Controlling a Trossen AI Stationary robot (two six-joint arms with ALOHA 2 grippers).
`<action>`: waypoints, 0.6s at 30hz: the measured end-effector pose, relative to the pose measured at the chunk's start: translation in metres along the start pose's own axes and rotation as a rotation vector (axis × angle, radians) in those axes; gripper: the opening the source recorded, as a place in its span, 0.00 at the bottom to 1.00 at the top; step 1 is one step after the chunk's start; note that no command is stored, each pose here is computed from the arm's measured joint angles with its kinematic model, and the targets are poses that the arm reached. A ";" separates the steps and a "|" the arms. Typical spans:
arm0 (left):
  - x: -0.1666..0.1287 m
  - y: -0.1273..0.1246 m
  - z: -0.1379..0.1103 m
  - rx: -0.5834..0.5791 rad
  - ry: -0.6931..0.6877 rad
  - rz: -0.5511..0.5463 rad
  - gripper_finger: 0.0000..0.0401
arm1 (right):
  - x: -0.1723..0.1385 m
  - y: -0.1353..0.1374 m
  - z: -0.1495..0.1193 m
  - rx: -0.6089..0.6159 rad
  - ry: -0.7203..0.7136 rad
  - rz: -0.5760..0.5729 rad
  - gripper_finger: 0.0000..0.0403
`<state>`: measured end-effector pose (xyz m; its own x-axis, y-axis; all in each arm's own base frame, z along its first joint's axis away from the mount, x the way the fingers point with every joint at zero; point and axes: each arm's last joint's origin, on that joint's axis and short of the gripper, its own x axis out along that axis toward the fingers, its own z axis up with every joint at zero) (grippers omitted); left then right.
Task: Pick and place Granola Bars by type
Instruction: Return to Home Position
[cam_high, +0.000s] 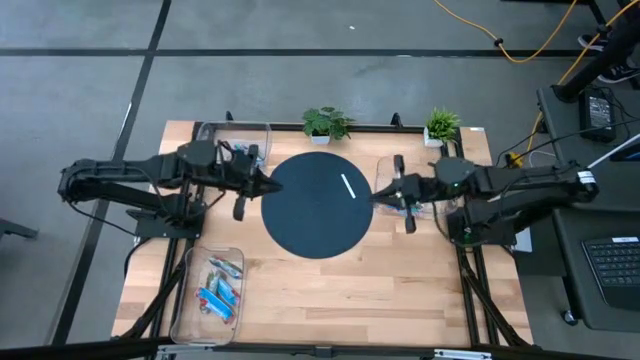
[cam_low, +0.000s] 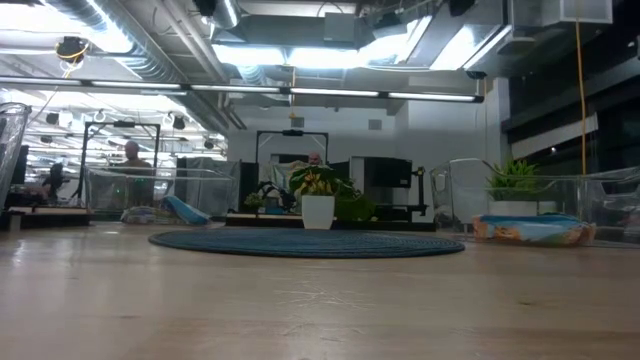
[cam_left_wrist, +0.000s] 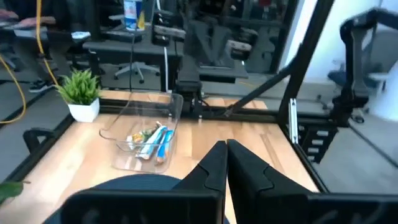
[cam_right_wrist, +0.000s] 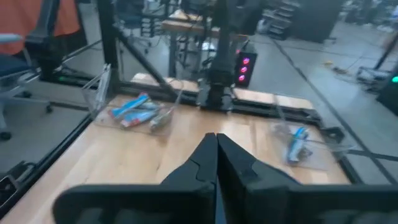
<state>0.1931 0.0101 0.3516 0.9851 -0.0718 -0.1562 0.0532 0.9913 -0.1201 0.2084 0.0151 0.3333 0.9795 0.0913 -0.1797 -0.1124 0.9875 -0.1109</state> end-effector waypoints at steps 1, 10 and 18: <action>-0.001 0.001 -0.005 -0.012 -0.015 0.006 0.01 | 0.003 0.002 -0.002 -0.001 0.010 0.013 0.02; -0.055 0.003 -0.068 -0.106 -0.107 0.133 0.00 | 0.014 0.010 -0.019 0.012 0.066 0.071 0.01; -0.077 0.008 -0.141 -0.237 -0.144 0.161 0.00 | -0.005 0.010 -0.079 0.158 -0.030 -0.004 0.01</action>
<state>0.0946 0.0083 0.2246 0.9916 0.1174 -0.0539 -0.1287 0.9341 -0.3330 0.1891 0.0142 0.2556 0.9847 0.0890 -0.1499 -0.0832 0.9955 0.0444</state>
